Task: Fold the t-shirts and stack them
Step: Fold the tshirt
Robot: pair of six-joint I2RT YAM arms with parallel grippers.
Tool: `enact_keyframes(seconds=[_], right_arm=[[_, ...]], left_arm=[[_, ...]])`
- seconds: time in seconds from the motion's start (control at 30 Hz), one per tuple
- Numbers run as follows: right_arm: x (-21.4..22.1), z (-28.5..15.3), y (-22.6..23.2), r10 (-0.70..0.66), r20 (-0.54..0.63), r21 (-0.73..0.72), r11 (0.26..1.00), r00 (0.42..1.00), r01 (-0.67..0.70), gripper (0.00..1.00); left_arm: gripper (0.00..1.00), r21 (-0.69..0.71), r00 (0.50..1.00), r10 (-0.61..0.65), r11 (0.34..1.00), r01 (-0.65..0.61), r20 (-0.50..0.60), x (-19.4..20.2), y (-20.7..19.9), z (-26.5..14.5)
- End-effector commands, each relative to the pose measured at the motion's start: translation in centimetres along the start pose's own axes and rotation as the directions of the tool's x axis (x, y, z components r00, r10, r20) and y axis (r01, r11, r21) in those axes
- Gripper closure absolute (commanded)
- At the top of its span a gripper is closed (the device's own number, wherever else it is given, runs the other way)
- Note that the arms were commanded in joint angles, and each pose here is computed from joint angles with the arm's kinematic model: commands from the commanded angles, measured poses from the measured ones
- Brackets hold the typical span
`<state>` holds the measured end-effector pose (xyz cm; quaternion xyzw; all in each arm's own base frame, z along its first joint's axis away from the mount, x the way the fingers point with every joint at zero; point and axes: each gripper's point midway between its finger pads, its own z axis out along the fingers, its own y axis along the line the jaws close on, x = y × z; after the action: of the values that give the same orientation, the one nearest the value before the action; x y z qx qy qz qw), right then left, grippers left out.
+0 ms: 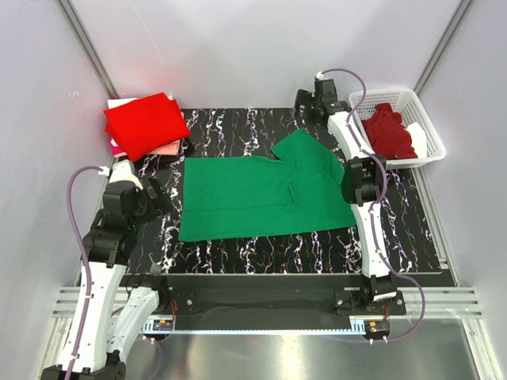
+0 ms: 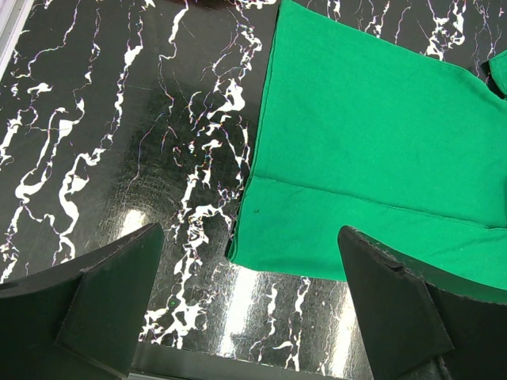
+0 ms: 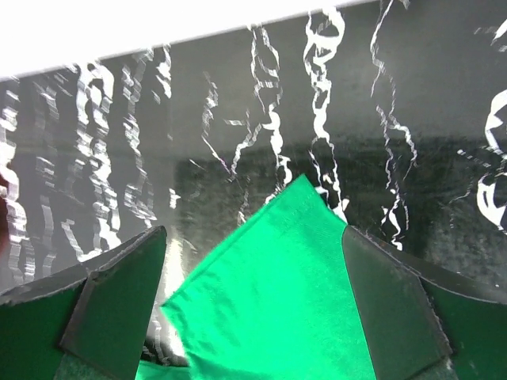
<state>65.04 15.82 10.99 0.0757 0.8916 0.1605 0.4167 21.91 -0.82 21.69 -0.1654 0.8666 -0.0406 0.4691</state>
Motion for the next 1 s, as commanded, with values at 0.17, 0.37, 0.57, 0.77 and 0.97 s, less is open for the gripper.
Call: enact_keyframes(seconds=[0.17,0.37,0.57,0.77,0.97], right_arm=[[4.4,2.4,-1.6,-0.125,-0.090,0.140,0.981,0.988,0.137,0.00],[6.3,3.6,-2.7,-0.125,-0.135,0.177,0.973,0.983,0.148,0.02],[8.3,4.4,-3.5,-0.138,-0.183,0.197,0.965,0.973,0.174,0.28],[8.8,4.4,-3.5,-0.142,-0.199,0.198,0.963,0.970,0.182,0.60],[8.7,4.4,-3.5,-0.147,-0.196,0.194,0.963,0.969,0.185,0.90]], left_arm=[[0.01,0.036,0.999,0.004,0.999,-0.006,0.051,-1.2,-0.6,-0.2],[0.01,0.039,0.999,0.003,0.999,-0.005,0.054,-1.2,-0.7,-0.2],[0.01,0.041,0.998,0.003,0.999,-0.005,0.056,-1.3,-0.7,-0.3],[0.01,0.039,0.998,0.003,0.999,-0.005,0.056,-1.3,-0.7,-0.2],[0.01,0.037,0.999,0.005,0.999,-0.007,0.053,-1.2,-0.6,-0.2]])
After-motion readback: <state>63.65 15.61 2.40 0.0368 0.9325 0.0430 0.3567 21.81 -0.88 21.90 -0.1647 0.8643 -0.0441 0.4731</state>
